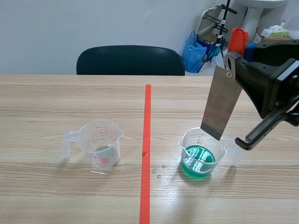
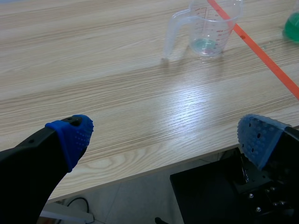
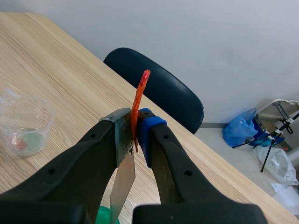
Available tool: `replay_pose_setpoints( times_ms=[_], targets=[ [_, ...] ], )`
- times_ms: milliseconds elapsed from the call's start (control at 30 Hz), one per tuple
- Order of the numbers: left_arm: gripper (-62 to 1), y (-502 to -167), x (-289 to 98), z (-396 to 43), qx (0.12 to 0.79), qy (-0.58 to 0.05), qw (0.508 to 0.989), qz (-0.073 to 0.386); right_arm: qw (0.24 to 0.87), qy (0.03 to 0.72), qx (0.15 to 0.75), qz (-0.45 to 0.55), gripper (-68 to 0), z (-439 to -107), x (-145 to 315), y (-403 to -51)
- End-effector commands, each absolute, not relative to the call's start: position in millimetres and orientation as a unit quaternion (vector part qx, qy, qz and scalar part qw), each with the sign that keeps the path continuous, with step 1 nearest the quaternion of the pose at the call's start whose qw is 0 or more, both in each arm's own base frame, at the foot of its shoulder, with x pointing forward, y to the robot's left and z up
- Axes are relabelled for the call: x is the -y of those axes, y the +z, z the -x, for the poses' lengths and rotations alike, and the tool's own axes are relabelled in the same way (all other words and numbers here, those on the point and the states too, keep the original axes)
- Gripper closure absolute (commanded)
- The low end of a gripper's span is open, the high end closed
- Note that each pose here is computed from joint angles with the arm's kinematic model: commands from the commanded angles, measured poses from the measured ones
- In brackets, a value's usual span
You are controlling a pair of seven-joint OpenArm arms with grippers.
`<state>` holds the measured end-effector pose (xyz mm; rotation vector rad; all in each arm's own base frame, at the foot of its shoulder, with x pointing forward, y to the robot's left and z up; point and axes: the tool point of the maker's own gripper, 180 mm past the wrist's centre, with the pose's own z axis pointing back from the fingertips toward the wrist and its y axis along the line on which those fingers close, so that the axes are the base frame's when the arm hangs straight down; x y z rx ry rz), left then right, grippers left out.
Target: Do the redox reaction experiment
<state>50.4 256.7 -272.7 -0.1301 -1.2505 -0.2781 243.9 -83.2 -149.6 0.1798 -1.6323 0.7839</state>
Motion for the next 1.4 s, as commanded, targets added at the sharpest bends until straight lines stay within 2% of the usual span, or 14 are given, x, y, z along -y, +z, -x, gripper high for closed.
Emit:
replay_pose_setpoints(
  times_ms=[0, 1000, 1367],
  targets=[
    [-62.3, -266.7, -257.6, -53.1, 0.594, -0.127, 0.792, 0.056, 0.595, 0.34, 0.724, -0.077, -1.3, -243.8, 81.6, -134.6],
    [-62.3, -270.6, -258.2, -52.0, 0.585, -0.128, 0.799, 0.054, 0.598, 0.331, 0.725, -0.084, -1.3, -244.2, 82.5, -134.3],
    [-62.3, -270.5, -258.2, -52.0, 0.585, -0.128, 0.799, 0.054, 0.603, 0.327, 0.719, -0.111, -1.3, -249.6, 84.0, -156.3]
  ],
)
